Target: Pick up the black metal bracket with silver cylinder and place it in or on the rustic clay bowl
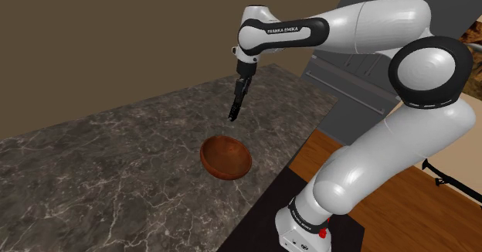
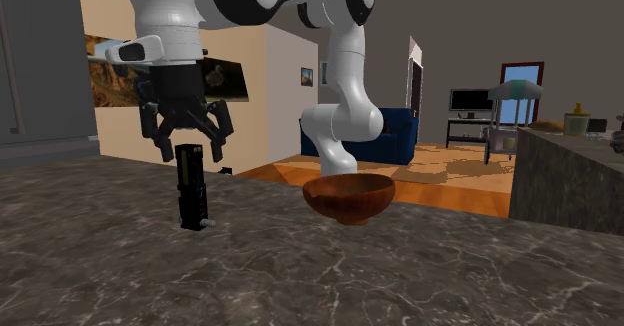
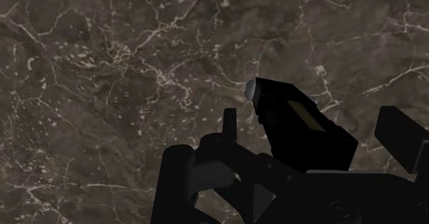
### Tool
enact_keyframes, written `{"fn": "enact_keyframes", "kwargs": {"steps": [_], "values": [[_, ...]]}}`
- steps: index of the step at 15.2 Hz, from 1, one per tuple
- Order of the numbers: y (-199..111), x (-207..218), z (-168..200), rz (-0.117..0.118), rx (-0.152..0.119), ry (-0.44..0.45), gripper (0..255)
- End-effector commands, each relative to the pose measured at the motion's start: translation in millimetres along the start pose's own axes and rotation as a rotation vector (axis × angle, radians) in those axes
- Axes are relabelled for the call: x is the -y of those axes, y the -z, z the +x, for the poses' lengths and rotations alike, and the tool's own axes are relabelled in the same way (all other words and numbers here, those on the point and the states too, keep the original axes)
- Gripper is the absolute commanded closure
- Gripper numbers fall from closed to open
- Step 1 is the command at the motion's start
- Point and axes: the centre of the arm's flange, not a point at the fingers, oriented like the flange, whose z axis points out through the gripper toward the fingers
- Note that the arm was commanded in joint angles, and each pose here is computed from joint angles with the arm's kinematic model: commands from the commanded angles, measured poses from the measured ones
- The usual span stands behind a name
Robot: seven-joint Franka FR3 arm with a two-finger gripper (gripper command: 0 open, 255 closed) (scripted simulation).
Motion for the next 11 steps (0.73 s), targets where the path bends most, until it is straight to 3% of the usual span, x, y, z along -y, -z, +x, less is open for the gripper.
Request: {"fn": "enact_keyframes", "kwargs": {"steps": [1, 3, 4, 11], "values": [[-0.3, 0.0, 0.0, 0.000, 0.000, 0.000, 0], [-0.2, 0.0, 0.0, 0.000, 0.000, 0.000, 0], [-0.2, 0.0, 0.0, 0.000, 0.000, 0.000, 255], [-0.3, 0.0, 0.0, 0.000, 0.000, 0.000, 255]]}}
